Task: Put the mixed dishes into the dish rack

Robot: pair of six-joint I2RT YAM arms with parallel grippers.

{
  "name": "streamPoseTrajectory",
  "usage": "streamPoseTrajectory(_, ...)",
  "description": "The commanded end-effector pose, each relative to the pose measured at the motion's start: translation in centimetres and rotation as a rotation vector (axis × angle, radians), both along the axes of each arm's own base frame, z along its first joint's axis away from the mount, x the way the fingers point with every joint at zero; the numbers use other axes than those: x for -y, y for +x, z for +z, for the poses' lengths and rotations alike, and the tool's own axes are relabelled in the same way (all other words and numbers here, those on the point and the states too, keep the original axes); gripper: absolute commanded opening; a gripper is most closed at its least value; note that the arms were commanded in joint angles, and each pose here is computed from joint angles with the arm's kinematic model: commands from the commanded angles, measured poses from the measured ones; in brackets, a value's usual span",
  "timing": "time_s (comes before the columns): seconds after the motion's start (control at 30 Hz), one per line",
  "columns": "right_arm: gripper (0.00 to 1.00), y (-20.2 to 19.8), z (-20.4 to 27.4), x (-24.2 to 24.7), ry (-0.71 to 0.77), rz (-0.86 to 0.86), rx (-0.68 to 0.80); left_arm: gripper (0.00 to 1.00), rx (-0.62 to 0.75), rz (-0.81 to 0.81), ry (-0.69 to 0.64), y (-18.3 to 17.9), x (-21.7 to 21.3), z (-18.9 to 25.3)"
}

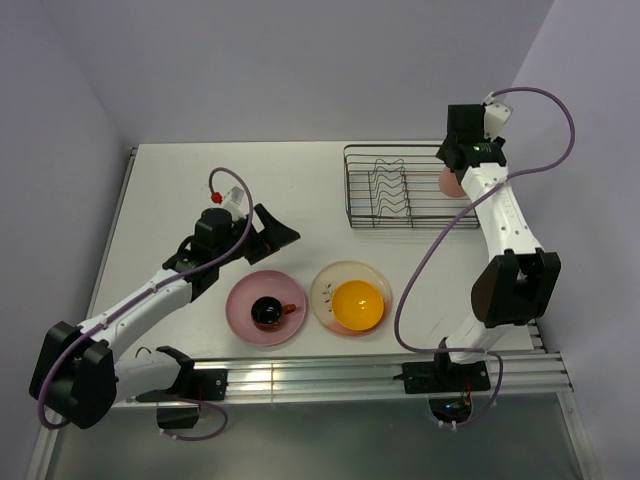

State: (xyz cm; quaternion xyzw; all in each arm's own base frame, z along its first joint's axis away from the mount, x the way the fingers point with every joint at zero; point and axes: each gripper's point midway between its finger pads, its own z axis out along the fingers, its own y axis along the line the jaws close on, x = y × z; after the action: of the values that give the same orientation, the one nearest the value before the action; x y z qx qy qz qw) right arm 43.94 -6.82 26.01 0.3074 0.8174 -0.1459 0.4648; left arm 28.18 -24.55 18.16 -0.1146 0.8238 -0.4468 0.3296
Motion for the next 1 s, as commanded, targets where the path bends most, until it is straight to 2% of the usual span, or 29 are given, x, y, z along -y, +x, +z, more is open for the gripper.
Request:
streamPoseTrajectory(0.0, 0.0, 0.7, 2.3, 0.9, -0.032, -0.035, 0.051, 0.96, 0.079, -0.022, -0.022, 0.6, 0.5, 2.3)
streamPoseTrajectory(0.23, 0.0, 2.2, 1.2, 1.2, -0.049, -0.037, 0.014, 0.96, 0.079, -0.026, -0.02, 0.6, 0.5, 2.0)
streamPoseTrajectory(0.53, 0.0, 5.8, -1.8, 0.9, 0.003, -0.035, -0.019, 0.96, 0.084, -0.034, 0.005, 0.3, 0.2, 1.9)
streamPoseTrajectory(0.6, 0.0, 5.9, -2.9, 2.5, 0.013, -0.069, -0.033, 0.96, 0.094, -0.036, 0.014, 0.4, 0.2, 2.2)
streamPoseTrajectory(0.97, 0.0, 6.5, -7.0, 4.9, 0.049, -0.105, -0.034, 0.96, 0.121, -0.075, 0.019, 0.6, 0.8, 2.8)
